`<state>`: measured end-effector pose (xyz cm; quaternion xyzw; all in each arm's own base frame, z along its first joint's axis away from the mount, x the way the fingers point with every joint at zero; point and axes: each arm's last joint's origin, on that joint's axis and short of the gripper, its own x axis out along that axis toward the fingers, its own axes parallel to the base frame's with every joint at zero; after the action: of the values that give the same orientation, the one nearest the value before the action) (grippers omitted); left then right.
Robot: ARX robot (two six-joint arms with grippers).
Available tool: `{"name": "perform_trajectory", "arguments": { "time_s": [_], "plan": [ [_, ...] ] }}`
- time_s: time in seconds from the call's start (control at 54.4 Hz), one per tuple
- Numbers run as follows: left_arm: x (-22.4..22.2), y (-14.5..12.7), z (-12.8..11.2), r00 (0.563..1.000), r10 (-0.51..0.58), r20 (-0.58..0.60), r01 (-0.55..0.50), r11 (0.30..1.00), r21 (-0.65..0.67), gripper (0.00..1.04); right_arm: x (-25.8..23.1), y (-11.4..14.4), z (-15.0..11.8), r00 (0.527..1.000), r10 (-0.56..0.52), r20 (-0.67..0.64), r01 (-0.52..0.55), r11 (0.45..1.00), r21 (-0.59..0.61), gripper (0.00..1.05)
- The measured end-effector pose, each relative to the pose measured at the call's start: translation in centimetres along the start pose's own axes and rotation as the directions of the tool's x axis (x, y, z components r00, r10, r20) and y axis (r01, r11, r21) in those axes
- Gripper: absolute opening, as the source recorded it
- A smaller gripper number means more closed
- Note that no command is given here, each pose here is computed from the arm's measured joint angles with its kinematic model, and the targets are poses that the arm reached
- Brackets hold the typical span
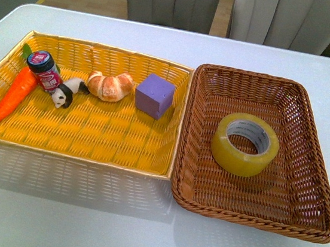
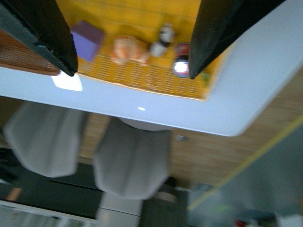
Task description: Move tape to another basket
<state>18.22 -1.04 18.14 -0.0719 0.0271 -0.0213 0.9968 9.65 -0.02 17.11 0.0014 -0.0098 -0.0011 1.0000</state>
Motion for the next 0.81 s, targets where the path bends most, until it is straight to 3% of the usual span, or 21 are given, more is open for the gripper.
{"name": "perform_trajectory", "arguments": {
  "time_s": [0.074, 0.368, 0.46, 0.809],
  "plan": [
    [-1.5, 0.9, 0.0, 0.998, 0.052, 0.040, -0.054, 0.997, 0.061, 0.54, 0.0, 0.0, 0.0, 1.000, 0.000, 0.000, 0.000, 1.000, 0.000, 0.96],
    [-3.6, 0.9, -0.7, 0.998, 0.035, 0.048, -0.041, 0.991, 0.124, 0.02, 0.0, 0.0, 0.0, 1.000, 0.001, 0.000, -0.001, 1.000, 0.000, 0.96],
    [-4.3, 1.1, -1.6, 0.998, 0.037, 0.053, -0.044, 0.991, 0.129, 0.02, 0.0, 0.0, 0.0, 1.000, 0.001, 0.000, -0.001, 1.000, 0.000, 0.96],
    [-5.7, 0.9, -1.3, 0.997, 0.035, 0.067, -0.043, 0.990, 0.131, 0.02, 0.0, 0.0, 0.0, 1.000, 0.000, 0.000, 0.000, 1.000, 0.000, 0.96]
  ]
}}
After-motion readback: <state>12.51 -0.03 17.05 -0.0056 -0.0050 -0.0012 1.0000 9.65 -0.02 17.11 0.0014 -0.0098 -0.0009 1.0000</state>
